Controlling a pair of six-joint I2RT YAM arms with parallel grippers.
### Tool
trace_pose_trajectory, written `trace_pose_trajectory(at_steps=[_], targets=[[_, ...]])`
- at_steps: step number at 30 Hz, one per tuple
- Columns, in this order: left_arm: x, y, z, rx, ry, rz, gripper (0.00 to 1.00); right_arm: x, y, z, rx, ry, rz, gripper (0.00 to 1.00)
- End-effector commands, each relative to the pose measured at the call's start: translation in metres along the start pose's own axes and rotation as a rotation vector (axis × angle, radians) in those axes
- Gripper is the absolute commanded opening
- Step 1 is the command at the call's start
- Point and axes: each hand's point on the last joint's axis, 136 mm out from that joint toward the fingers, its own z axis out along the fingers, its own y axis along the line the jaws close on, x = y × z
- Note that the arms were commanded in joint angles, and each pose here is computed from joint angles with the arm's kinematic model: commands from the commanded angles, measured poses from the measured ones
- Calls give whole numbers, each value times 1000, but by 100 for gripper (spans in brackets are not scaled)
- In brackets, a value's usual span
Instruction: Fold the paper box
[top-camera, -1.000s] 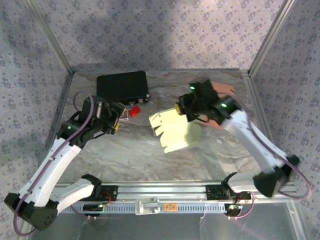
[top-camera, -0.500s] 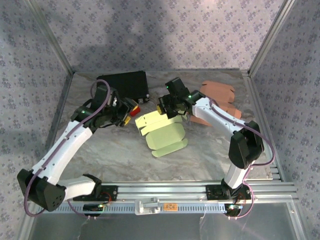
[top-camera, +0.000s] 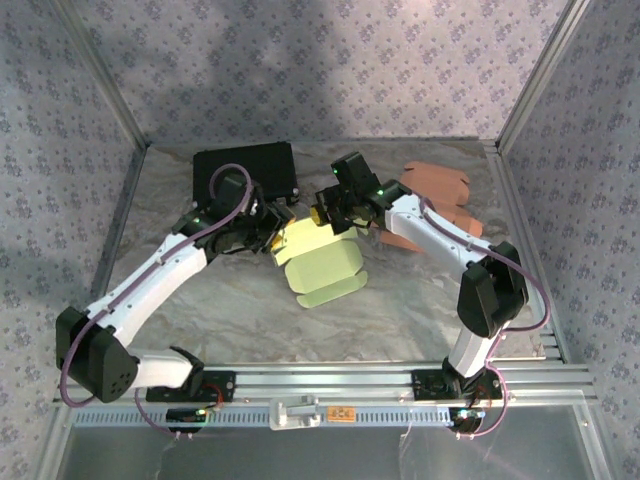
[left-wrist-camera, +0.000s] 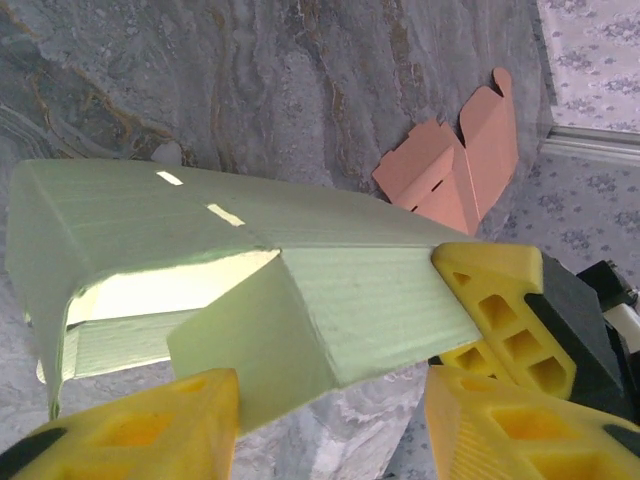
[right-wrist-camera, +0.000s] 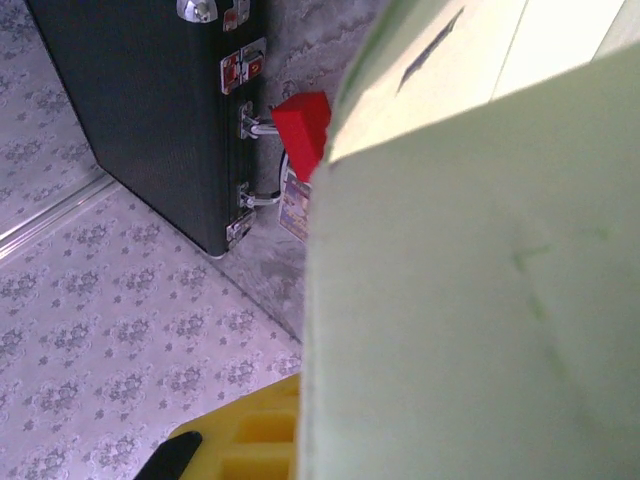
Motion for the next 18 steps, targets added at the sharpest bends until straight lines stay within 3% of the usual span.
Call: trace_pose_trajectory(at_steps=[1,5,11,18], targets=[[-2,-10,10,40,-11,6,46,0,-1,6,8,22,25,0],[-5,-21,9,51,-13,42,39,-4,-5,5,9,19,36,0],[-22,-14,-26,46,-73,80,62,-18,-12,8,-5,16,55,0],[-49,40,-53,-20,-135,96,60,-19,4,25,-159,55,-99,0]])
